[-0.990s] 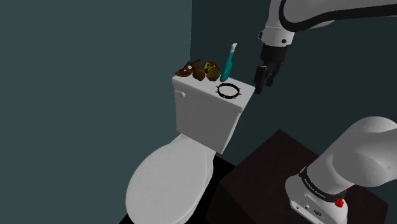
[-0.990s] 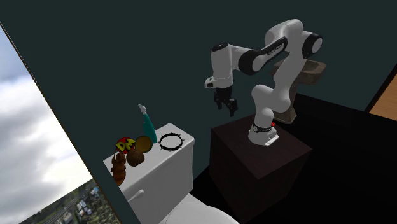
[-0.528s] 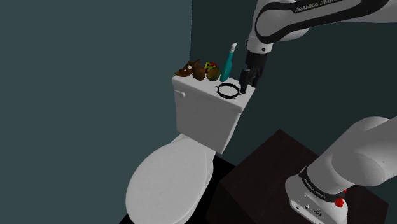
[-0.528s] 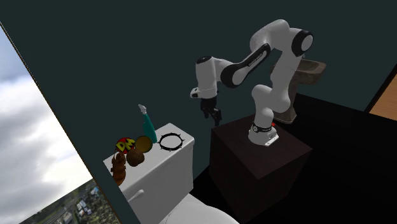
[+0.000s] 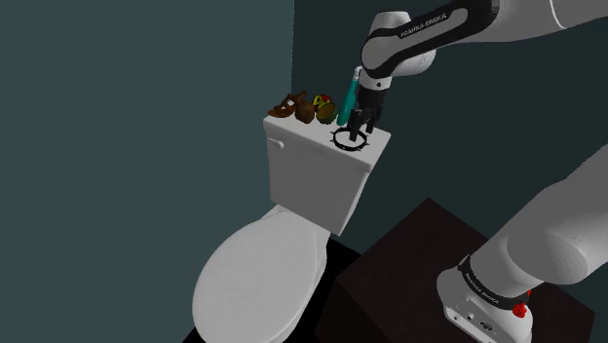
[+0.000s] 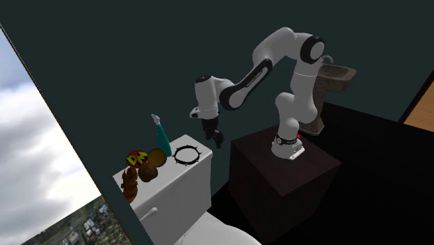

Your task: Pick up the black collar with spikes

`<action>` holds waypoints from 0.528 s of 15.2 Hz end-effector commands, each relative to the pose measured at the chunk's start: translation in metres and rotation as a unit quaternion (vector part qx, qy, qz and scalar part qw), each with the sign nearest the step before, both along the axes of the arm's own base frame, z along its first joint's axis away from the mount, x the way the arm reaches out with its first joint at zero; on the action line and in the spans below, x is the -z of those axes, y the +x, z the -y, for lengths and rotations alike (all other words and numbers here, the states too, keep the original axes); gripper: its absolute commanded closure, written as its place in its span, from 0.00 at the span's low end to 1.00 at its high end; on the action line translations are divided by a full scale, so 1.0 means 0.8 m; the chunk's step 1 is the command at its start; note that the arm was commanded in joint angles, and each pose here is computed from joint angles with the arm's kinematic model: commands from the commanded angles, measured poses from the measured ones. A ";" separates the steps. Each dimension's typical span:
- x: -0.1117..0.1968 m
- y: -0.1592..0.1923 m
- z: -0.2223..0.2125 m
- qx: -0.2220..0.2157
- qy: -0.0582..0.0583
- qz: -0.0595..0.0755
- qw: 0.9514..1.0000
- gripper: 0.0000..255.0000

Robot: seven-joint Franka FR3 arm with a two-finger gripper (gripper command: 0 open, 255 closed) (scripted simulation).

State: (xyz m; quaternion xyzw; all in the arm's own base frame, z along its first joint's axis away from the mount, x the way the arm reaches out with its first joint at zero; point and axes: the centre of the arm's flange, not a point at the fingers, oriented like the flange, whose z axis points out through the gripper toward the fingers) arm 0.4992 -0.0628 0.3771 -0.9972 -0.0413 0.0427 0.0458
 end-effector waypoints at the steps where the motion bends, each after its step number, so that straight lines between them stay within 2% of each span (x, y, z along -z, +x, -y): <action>1: 0.020 0.024 0.012 0.002 0.002 0.005 1.000 0.00; 8: 0.082 0.110 0.049 0.010 0.008 0.021 1.000 0.00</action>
